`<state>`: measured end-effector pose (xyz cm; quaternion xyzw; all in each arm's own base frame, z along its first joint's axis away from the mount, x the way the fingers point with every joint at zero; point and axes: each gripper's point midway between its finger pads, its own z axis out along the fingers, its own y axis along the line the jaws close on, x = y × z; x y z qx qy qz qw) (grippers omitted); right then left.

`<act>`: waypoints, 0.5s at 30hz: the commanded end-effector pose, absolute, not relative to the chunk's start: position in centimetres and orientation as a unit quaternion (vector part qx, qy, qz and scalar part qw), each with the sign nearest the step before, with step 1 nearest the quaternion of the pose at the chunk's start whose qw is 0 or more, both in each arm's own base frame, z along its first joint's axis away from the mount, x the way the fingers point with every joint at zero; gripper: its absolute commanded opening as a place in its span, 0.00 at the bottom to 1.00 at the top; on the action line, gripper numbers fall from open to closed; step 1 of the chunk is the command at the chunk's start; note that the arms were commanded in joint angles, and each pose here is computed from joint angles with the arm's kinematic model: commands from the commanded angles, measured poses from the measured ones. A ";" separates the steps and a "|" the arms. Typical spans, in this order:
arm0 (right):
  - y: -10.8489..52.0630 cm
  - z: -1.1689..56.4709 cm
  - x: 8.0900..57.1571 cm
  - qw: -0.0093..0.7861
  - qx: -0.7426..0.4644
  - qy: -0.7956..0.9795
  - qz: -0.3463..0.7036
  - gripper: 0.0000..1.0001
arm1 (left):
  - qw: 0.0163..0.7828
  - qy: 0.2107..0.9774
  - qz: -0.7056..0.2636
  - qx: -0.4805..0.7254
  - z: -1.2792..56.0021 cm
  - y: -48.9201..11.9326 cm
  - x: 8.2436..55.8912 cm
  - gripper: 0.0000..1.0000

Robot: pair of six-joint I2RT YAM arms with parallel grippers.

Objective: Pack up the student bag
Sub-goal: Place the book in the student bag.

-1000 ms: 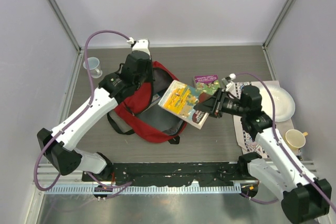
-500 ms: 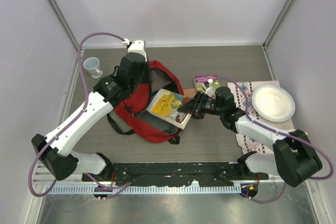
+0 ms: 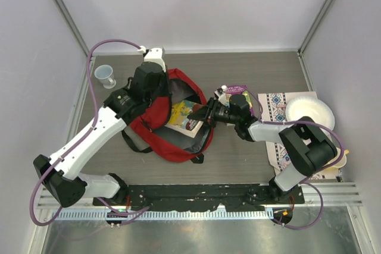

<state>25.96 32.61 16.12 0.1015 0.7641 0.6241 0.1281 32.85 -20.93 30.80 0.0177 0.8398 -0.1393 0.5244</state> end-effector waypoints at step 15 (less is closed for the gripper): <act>33.7 19.0 32.3 0.290 0.152 0.741 0.587 0.01 | 0.573 0.796 -0.194 0.015 34.9 -21.4 32.3 0.00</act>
